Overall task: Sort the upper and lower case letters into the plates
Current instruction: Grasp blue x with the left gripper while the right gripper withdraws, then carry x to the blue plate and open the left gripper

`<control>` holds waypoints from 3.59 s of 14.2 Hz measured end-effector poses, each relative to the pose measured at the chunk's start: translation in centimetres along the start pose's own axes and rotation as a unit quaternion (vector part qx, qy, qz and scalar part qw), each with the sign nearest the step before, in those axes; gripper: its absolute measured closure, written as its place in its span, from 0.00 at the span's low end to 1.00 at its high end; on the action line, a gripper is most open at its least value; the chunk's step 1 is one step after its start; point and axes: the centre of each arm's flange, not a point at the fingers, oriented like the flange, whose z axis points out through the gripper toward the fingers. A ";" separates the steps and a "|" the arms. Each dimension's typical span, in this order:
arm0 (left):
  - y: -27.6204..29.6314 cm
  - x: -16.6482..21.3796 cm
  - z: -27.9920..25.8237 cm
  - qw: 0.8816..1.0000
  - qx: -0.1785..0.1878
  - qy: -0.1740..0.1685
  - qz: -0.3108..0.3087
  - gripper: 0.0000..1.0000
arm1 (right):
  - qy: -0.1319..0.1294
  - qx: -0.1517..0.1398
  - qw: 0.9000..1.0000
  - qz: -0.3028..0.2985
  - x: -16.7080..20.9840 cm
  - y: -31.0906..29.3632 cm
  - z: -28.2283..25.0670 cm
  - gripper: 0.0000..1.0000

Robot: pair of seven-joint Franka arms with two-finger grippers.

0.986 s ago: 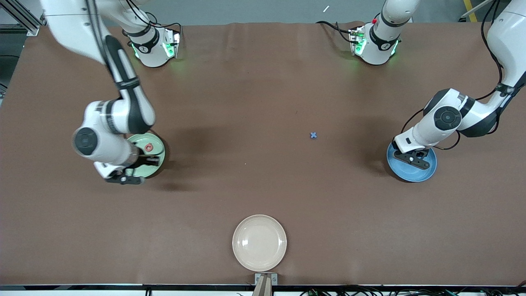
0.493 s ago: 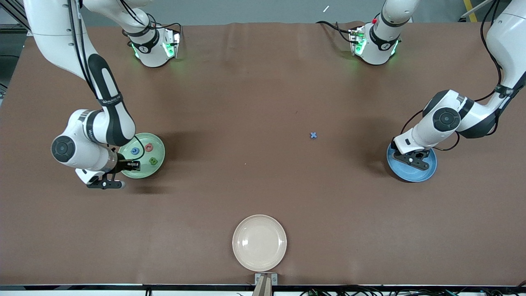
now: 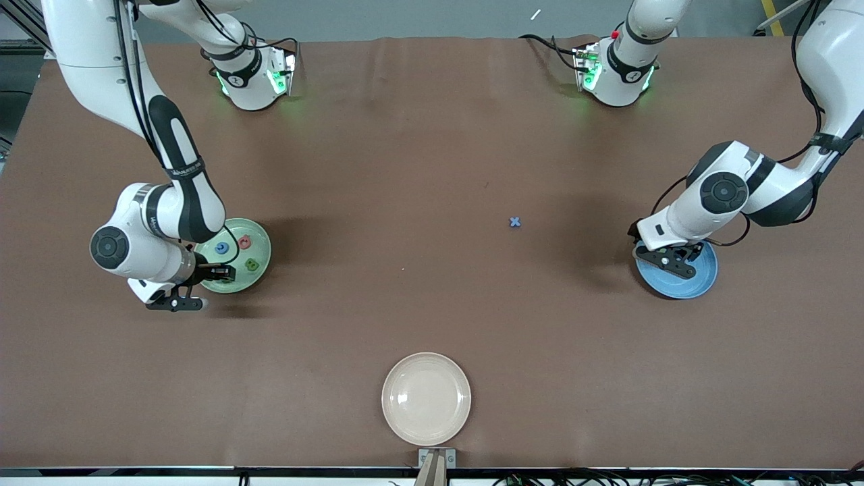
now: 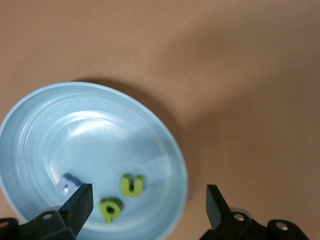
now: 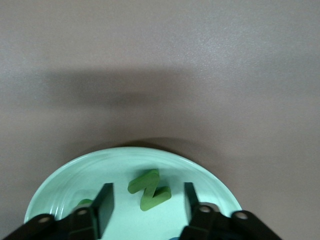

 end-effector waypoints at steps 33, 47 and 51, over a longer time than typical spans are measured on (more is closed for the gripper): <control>30.1 6.4 2.3 0.930 -0.061 0.021 -0.363 0.44 | 0.007 -0.028 1.000 -0.007 3.1 4.4 -30.3 0.00; 30.7 6.3 3.2 0.931 -0.057 0.017 -0.359 0.73 | 0.003 -0.003 1.000 0.019 1.0 5.4 -31.6 0.00; 29.7 6.8 3.1 0.928 -0.056 0.020 -0.368 0.73 | 0.010 0.007 1.000 0.024 -1.2 6.6 -33.2 0.00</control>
